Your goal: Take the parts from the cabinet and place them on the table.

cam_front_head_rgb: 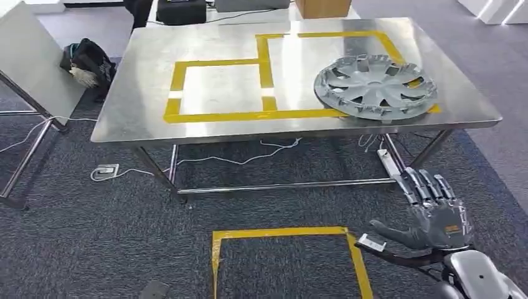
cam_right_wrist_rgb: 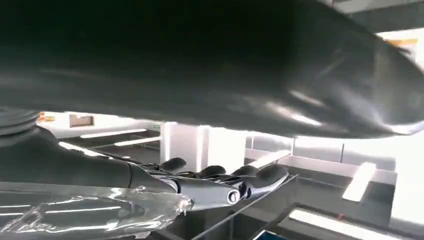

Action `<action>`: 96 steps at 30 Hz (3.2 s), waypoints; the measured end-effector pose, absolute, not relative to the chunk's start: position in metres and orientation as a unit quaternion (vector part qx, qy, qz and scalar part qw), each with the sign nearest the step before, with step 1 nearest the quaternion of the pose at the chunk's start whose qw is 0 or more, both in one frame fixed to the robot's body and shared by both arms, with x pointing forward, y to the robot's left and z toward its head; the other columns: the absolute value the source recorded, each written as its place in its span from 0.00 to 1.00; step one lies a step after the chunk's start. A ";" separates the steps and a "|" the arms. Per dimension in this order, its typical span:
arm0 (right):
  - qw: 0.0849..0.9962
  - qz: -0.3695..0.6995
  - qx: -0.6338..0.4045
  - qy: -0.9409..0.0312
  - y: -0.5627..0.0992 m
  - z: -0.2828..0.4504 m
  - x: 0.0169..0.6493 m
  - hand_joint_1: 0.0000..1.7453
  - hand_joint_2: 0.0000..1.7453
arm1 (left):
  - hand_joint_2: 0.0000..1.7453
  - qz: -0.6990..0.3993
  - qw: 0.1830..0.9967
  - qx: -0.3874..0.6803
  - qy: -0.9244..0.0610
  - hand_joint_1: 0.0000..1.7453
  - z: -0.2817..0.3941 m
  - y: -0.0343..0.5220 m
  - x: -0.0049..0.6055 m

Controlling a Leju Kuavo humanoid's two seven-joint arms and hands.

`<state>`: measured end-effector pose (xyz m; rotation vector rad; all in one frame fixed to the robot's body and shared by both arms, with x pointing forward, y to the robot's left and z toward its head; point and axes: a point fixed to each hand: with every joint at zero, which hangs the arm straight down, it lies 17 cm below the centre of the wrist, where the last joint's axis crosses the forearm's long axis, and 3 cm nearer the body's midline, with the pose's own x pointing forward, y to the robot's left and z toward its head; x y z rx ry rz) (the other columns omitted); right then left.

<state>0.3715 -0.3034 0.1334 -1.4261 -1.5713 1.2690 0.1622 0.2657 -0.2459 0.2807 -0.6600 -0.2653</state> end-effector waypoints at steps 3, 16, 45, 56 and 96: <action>0.322 0.489 -0.548 -0.598 -0.305 0.134 0.372 0.00 0.00 | 0.00 -0.130 0.926 0.139 -0.326 0.00 -0.244 0.266 0.167; 0.320 0.495 -0.548 -0.594 -0.307 0.133 0.370 0.00 0.00 | 0.00 -0.134 0.927 0.139 -0.320 0.00 -0.247 0.266 0.159; 0.319 0.504 -0.546 -0.588 -0.311 0.126 0.366 0.00 0.00 | 0.00 -0.135 0.926 0.151 -0.320 0.00 -0.246 0.280 0.163; 0.314 0.508 -0.548 -0.585 -0.311 0.126 0.365 0.00 0.00 | 0.00 -0.135 0.926 0.147 -0.320 0.00 -0.246 0.275 0.163; 0.275 0.500 -0.632 -0.525 -0.346 0.136 0.351 0.00 0.00 | 0.00 -0.138 0.928 0.135 -0.317 0.00 -0.247 0.252 0.152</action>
